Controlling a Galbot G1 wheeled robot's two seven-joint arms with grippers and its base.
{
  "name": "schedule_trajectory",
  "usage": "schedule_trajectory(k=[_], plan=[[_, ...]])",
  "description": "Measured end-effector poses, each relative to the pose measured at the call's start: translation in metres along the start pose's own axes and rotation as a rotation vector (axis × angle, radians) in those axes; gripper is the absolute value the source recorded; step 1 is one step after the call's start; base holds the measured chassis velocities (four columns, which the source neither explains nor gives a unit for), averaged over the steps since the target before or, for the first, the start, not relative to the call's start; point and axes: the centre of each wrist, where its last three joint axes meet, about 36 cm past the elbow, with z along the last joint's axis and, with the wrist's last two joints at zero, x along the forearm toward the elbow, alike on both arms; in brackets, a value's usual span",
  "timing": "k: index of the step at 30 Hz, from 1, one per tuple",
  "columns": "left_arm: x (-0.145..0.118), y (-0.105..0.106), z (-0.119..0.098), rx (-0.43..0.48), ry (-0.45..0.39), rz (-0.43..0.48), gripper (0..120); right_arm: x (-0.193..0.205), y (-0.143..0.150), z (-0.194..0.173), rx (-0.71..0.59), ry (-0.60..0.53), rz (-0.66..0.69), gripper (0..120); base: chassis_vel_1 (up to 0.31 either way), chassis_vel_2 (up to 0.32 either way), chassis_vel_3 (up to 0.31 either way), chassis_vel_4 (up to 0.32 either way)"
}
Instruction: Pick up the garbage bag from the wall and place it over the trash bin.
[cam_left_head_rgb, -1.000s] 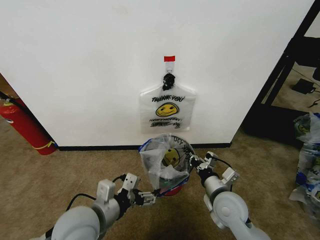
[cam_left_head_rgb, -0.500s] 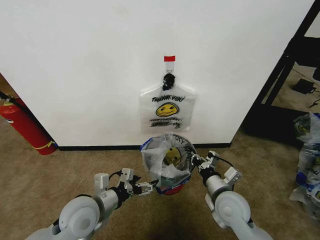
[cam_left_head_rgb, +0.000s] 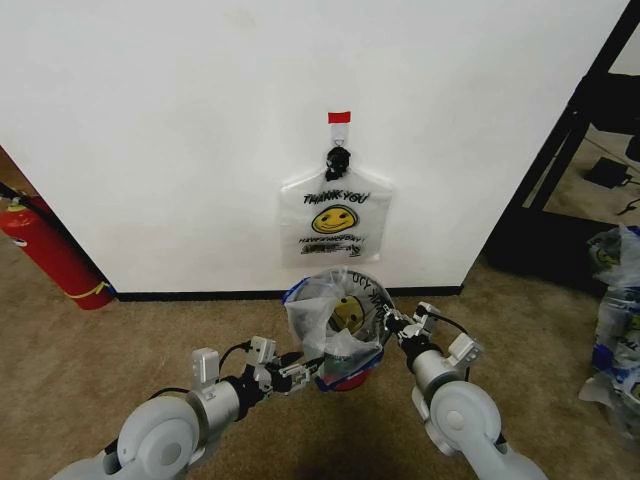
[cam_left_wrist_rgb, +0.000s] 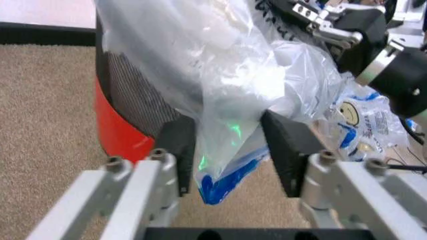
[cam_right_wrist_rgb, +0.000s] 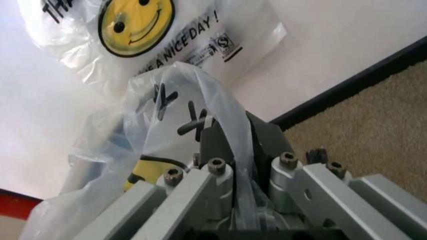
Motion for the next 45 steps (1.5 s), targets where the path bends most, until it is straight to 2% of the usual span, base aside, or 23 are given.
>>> schedule_trajectory(k=[7, 8, 11, 19, 27, 37, 45], plan=[[-0.001, 0.001, 0.003, -0.01, 0.0, -0.018, 16, 0.001, 0.0, -0.002, 0.004, -0.004, -0.001, 2, 0.0, 0.0, 0.0, 0.0], [-0.001, 0.002, 0.004, -0.011, 0.0, -0.022, 8, 0.001, 0.0, -0.002, 0.003, -0.004, 0.0, 2, 0.0, 0.0, 0.0, 0.0], [0.0, 0.002, 0.004, -0.011, 0.0, -0.03, 0, 0.001, 0.0, -0.003, 0.002, -0.004, -0.001, 2, 0.0, 0.0, 0.0, 0.0], [0.004, 0.003, 0.004, -0.027, -0.003, -0.047, 0, 0.002, 0.0, 0.002, -0.018, -0.001, -0.008, 2, 0.0, 0.0, 0.0, 0.0], [0.003, 0.014, 0.003, -0.032, -0.005, -0.079, 0, 0.003, 0.001, 0.003, -0.037, -0.001, -0.017, 2, 0.0, 0.0, 0.0, 0.0], [-0.004, 0.033, 0.019, -0.037, 0.041, -0.125, 0, 0.006, 0.002, -0.002, -0.069, -0.015, -0.044, 2, 0.0, 0.0, 0.0, 0.0], [-0.009, 0.035, 0.02, -0.034, 0.042, -0.125, 0, 0.009, 0.004, 0.003, -0.071, 0.002, -0.067, 2, 0.0, 0.0, 0.0, 0.0]])
